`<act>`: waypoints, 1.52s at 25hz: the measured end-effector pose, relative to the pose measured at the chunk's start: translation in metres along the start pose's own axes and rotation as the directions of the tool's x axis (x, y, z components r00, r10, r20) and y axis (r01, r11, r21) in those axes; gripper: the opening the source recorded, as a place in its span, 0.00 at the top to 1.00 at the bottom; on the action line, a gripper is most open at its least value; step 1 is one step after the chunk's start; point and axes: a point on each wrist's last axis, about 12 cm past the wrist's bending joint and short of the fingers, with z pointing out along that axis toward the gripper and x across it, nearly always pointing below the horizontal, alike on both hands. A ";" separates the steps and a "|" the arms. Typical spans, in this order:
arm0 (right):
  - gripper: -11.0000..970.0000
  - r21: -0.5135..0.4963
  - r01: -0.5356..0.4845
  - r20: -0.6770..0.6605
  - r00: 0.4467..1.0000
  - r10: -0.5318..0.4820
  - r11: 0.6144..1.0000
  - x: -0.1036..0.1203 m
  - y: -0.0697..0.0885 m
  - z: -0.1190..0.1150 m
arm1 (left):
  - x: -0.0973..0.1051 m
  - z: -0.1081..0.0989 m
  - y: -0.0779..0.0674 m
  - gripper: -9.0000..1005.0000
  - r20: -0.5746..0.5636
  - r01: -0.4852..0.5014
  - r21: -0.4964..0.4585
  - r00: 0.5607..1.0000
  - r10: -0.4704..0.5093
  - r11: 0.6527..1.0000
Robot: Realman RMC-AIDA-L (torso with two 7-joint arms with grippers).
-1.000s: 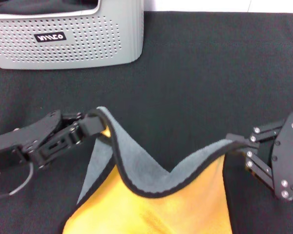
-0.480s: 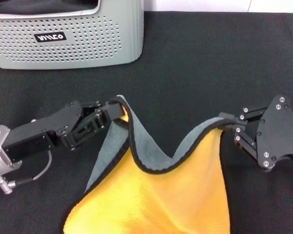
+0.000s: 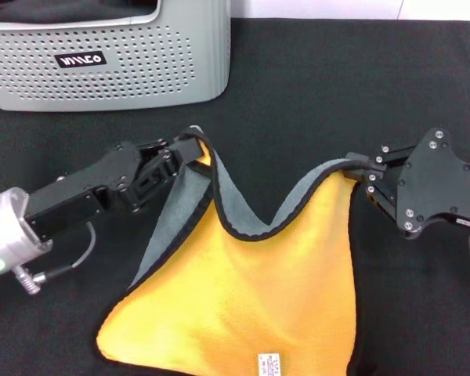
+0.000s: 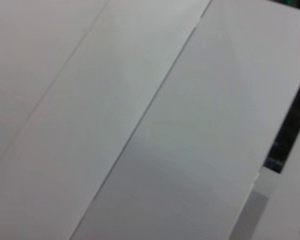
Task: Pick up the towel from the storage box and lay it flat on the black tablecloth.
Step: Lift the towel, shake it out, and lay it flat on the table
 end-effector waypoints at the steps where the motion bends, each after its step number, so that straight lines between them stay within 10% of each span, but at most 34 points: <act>1: 0.97 0.000 -0.004 -0.003 1.000 0.004 1.000 0.002 -0.002 0.002 | 0.001 0.002 0.001 0.98 -0.003 -0.001 -0.012 1.000 0.001 1.000; 38: 0.97 0.169 -0.074 -0.183 0.978 0.105 0.983 0.060 -0.049 0.041 | 0.031 0.027 0.039 0.98 -0.090 -0.206 -0.387 0.978 0.185 0.899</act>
